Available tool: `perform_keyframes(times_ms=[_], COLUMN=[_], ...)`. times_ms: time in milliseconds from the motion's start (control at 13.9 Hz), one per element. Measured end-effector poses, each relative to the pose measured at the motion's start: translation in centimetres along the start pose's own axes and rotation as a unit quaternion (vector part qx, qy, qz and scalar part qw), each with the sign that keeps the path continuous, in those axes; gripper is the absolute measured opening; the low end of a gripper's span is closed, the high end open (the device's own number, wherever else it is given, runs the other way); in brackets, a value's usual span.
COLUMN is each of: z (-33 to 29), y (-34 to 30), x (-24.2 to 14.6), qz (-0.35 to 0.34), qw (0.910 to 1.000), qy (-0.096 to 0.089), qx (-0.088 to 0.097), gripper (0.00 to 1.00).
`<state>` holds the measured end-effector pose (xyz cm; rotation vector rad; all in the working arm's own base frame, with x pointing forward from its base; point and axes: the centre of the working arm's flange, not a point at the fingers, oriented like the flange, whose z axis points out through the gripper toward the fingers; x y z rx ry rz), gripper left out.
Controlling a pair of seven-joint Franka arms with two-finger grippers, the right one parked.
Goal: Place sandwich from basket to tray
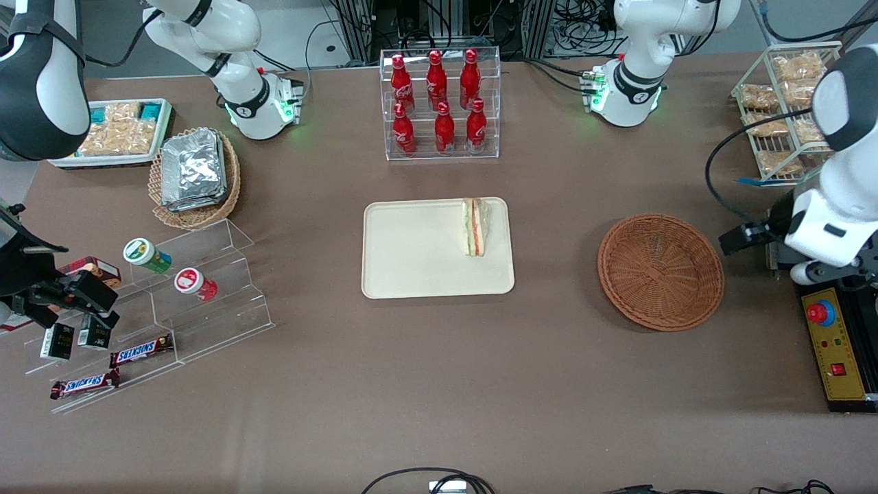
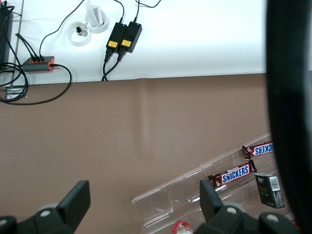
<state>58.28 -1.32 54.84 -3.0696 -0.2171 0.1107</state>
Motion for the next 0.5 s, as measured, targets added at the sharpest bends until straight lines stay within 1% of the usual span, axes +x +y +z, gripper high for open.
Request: perform_keyframes(times_ms=[72,360,504], z=[-0.9,-4.3,-5.4], y=[-0.4,0.5,1.1], x=[-0.5,-2.8,-3.9], qz=[0.023,0.075,0.086], qw=[0.9997,0.9969,0.9958], qy=[0.002,0.024,0.026], qx=[-0.002,-0.006,-0.016], gripper=[1.00,1.00,1.00])
